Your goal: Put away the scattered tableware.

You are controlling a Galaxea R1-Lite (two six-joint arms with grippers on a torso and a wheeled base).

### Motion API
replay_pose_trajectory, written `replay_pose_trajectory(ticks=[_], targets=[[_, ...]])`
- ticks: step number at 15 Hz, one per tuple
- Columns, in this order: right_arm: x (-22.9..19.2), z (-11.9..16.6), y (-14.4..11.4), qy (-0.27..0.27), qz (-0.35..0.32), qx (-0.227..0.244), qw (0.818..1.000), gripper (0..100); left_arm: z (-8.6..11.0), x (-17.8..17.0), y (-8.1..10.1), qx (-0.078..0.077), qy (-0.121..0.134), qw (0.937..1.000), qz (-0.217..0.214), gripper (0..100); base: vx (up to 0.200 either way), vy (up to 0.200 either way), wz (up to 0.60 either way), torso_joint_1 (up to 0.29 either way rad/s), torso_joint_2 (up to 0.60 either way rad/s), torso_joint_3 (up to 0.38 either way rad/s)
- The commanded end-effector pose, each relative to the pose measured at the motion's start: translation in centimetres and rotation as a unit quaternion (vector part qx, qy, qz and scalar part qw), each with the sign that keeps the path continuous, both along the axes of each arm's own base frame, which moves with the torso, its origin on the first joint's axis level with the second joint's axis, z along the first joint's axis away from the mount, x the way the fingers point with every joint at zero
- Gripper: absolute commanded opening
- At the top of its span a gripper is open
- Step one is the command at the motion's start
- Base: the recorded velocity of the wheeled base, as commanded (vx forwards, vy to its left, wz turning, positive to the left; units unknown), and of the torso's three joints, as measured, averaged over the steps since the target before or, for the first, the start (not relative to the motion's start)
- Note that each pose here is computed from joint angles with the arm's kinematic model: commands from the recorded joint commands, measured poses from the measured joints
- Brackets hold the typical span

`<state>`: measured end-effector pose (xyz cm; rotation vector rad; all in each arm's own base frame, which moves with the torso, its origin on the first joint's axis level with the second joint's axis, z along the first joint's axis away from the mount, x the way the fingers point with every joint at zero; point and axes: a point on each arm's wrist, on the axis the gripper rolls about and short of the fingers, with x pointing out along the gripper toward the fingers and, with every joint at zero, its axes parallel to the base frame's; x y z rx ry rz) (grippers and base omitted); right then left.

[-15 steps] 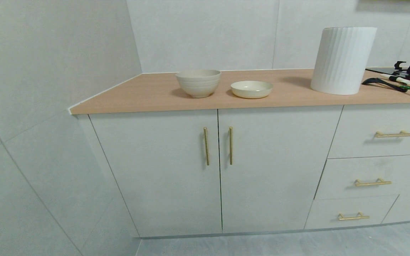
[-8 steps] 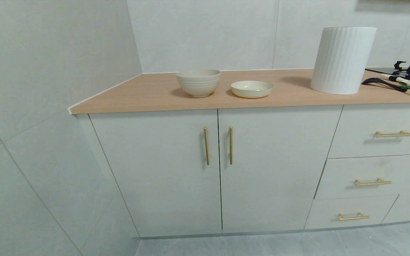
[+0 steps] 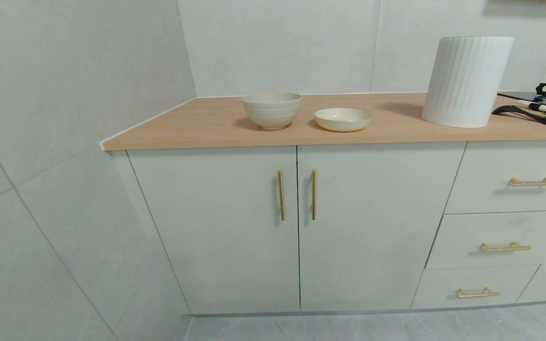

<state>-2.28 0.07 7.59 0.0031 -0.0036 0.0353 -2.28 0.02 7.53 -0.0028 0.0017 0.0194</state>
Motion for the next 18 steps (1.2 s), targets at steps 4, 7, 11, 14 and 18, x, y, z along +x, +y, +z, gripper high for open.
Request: replay_pose_trajectory(ticks=[4, 7, 11, 14, 18], targets=[[0.0, 0.01, 0.0, 0.0, 0.001, 0.0, 1.0, 100, 0.0, 0.0, 0.0, 0.0, 0.0, 1.0, 0.0, 100, 0.0, 0.0, 0.0, 0.0, 0.0, 0.0], [0.0, 0.01, 0.0, 0.0, 0.001, 0.0, 1.0, 100, 0.0, 0.0, 0.0, 0.0, 0.0, 1.0, 0.0, 100, 0.0, 0.0, 0.0, 0.0, 0.0, 0.0], [0.0, 0.01, 0.0, 0.0, 0.001, 0.0, 1.0, 100, 0.0, 0.0, 0.0, 0.0, 0.0, 1.0, 0.0, 100, 0.2, 0.0, 0.0, 0.001, 0.01, -0.002], [0.0, 0.01, 0.0, 0.0, 0.001, 0.0, 1.0, 100, 0.0, 0.0, 0.0, 0.0, 0.0, 1.0, 0.0, 100, 0.2, 0.0, 0.0, 0.004, 0.0, 0.006], [0.0, 0.01, 0.0, 0.0, 0.001, 0.0, 1.0, 100, 0.0, 0.0, 0.0, 0.0, 0.0, 1.0, 0.0, 100, 0.1, 0.0, 0.0, 0.004, 0.0, 0.006]])
